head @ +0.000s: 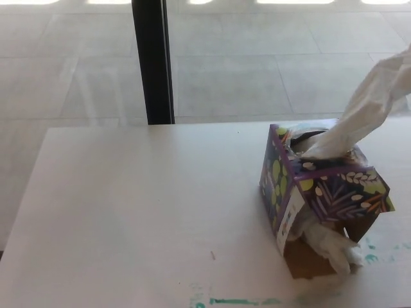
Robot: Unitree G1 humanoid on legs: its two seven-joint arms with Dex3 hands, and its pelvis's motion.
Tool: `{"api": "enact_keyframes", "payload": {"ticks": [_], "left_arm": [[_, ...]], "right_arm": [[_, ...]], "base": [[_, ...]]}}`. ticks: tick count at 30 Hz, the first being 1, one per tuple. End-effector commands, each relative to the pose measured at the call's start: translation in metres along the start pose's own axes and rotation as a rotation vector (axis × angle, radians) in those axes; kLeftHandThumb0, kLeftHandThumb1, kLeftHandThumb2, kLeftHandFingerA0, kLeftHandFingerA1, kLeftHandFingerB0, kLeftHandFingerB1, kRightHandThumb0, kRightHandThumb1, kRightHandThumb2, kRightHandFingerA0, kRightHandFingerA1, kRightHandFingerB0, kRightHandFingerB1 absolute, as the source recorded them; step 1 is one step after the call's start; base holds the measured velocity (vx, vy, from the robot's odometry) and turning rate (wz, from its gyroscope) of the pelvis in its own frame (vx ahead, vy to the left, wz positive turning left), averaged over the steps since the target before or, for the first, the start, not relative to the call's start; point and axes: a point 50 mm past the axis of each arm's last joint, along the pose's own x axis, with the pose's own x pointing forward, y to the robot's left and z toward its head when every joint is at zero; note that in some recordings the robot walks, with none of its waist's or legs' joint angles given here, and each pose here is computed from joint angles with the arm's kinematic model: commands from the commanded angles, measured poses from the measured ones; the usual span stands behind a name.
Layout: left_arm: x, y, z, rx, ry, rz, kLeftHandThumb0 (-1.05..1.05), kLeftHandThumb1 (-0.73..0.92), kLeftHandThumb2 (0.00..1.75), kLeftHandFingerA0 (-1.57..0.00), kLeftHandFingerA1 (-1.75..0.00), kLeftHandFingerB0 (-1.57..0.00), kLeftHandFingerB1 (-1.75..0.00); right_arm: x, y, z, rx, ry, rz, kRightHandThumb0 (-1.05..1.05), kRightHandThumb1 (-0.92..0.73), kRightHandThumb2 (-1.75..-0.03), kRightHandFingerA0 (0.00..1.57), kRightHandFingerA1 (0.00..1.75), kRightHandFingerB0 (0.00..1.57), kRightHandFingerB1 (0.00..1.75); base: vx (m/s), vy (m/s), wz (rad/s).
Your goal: The robot uses its right hand to pull out a tissue from the tissue box kept in the middle of the desk and put it on the right side
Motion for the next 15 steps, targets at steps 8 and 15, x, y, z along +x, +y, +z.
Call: {"api": "enact_keyframes", "payload": {"ticks": [8,15], "left_arm": [[-0.004,0.008,-0.011,-0.01,0.032,0.024,-0.77,0.92,0.74,-0.6,-0.58,-0.47,-0.47],[-0.005,0.009,-0.014,-0.03,0.032,0.027,-0.76,0.92,0.74,-0.59,-0.58,-0.47,-0.47]], "right_arm": [[-0.02,-0.01,-0.044,-0.118,0.142,0.043,-0.31,-0.38,-0.79,0.95,1.75,0.82,1.56],[-0.028,-0.009,-0.05,-0.078,0.157,0.098,-0.28,-0.41,-0.74,0.93,1.71,0.8,1.49]], "base": [[0.0,0.0,0.0],[0.0,0.0,0.0]]}}
